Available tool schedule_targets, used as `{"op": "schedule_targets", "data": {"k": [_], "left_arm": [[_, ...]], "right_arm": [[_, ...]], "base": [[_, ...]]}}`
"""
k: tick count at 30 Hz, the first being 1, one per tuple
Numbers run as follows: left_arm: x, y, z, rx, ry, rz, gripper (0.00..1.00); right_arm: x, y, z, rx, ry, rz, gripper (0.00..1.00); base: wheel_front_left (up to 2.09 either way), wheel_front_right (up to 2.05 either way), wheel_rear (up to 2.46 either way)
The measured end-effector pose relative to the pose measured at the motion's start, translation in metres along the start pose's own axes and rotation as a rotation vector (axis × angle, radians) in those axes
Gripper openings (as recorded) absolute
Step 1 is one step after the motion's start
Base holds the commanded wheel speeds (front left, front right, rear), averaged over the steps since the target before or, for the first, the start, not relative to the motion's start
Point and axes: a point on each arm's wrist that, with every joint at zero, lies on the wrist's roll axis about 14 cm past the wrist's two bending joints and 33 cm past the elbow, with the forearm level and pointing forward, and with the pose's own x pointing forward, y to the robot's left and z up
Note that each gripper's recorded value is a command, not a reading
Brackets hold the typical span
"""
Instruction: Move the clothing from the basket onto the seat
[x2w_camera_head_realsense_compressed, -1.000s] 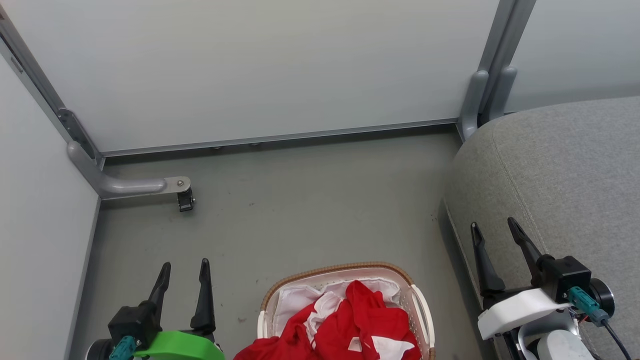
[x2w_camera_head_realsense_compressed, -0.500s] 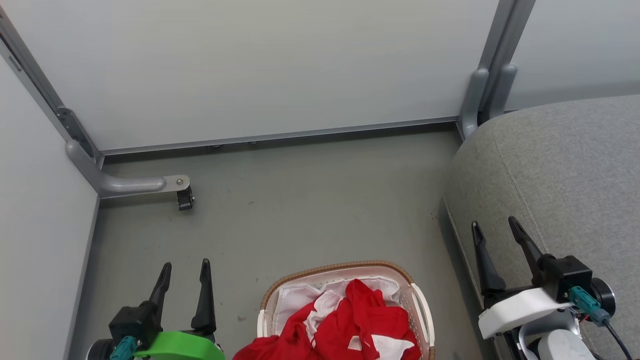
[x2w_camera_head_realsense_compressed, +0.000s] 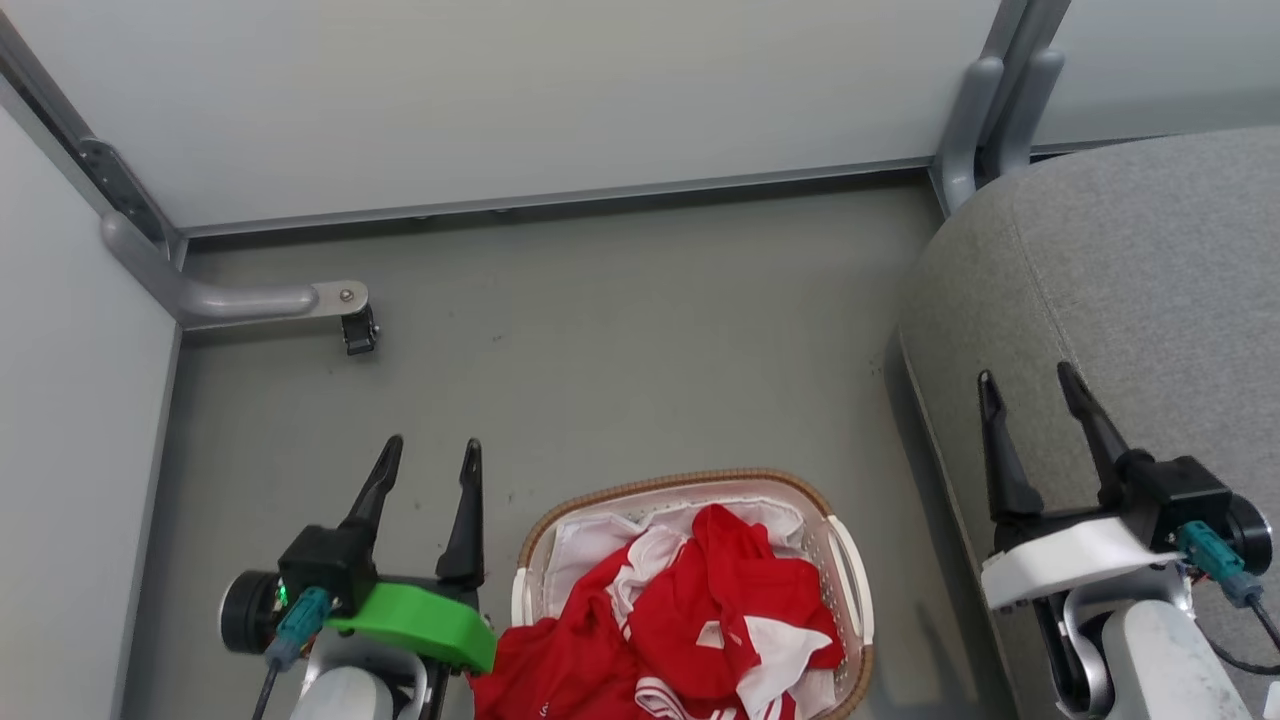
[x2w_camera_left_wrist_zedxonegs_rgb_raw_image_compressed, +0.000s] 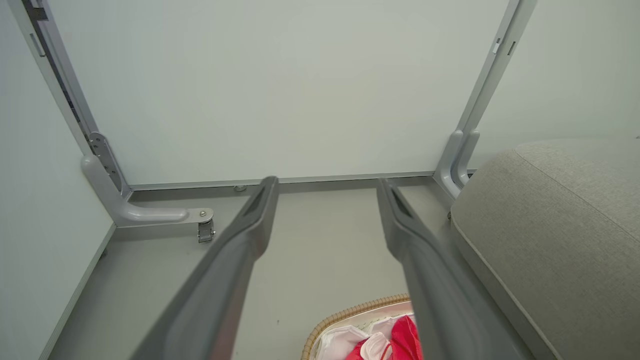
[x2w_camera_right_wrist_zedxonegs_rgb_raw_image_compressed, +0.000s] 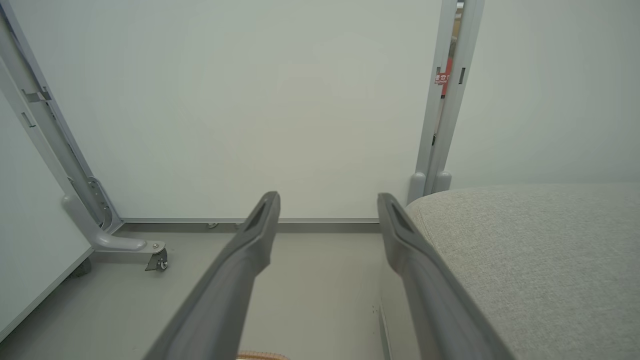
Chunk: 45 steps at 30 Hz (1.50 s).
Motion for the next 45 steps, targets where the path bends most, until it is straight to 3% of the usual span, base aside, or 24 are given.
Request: {"op": "schedule_targets", "data": {"k": [6,14,25,34,45], "left_arm": [[0.041,-0.029,-0.015,0.059,0.049,-0.132,1.00],[0.077,-0.075,-0.092,0.144,0.264,-0.368,1.00],[0.051,-0.117,-0.215,0.123,0.611,-0.640,1.00],[0.022,-0.111,-0.292,0.078,0.863,-0.689,1.00],[0.009,-0.121,-0.342,0.031,0.973,-0.751,1.00]], "right_arm": [[0.030,-0.019,-0.001,-0.026,-0.026,-0.039,1.00],[0.067,-0.050,-0.022,-0.054,-0.033,-0.108,1.00],[0.095,-0.090,-0.075,-0.061,0.008,-0.193,1.00],[0.099,-0.107,-0.122,-0.051,0.066,-0.222,1.00],[0.086,-0.129,-0.163,-0.057,0.150,-0.267,1.00]], "base": [[0.00,0.00,0.00],[0.00,0.00,0.00],[0.00,0.00,0.00],[0.00,0.00,0.00],[0.00,0.00,0.00]]}}
